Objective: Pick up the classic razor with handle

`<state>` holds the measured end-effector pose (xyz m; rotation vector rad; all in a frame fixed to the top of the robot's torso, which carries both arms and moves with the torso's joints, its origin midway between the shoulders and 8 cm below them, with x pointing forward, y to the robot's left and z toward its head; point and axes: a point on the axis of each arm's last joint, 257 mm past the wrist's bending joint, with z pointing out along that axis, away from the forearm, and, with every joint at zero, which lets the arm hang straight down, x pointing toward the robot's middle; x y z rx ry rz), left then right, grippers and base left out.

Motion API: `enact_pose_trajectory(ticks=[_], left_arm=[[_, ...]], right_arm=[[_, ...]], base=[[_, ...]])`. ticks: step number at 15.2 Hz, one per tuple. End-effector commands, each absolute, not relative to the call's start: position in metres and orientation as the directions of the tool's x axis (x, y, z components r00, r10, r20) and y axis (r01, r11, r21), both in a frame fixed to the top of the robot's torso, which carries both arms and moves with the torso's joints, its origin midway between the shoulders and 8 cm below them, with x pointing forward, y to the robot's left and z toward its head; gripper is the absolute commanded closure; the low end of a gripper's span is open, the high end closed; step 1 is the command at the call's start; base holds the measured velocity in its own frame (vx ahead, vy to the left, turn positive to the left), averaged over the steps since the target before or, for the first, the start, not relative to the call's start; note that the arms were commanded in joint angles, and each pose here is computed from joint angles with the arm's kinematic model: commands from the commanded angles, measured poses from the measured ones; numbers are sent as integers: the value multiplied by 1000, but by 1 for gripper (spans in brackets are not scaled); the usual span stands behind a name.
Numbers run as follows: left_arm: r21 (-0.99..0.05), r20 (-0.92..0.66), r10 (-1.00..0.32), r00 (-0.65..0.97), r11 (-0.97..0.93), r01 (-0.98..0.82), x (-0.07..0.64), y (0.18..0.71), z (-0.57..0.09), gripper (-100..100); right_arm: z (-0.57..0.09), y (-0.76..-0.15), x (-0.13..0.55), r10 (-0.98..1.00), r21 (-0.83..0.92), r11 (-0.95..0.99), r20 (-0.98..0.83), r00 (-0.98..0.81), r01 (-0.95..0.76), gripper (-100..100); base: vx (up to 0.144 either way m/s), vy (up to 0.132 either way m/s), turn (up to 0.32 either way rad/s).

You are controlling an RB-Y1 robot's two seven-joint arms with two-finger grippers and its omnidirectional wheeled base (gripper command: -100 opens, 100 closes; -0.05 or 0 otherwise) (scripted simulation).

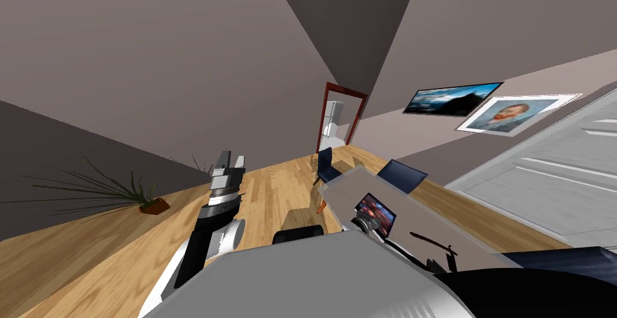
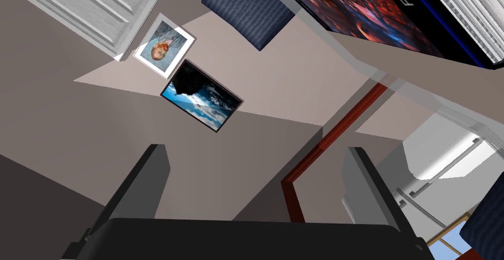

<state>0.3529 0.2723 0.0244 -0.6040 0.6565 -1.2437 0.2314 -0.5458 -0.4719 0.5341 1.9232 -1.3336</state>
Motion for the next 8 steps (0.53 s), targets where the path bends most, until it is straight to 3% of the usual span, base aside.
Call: enact_pose_trajectory(ticks=[1,8], left_arm=[[-729,-121,-974,190,217,649,353,272,24,0],[-729,-121,-974,190,217,649,353,272,24,0]], right_arm=[[-470,-549,228,-59,-609,365,-770,-635,704,-100],[-456,-567,211,-46,-546,304,-827,-560,781,-100]], base=[[-46,-34,73],[-42,-35,97]])
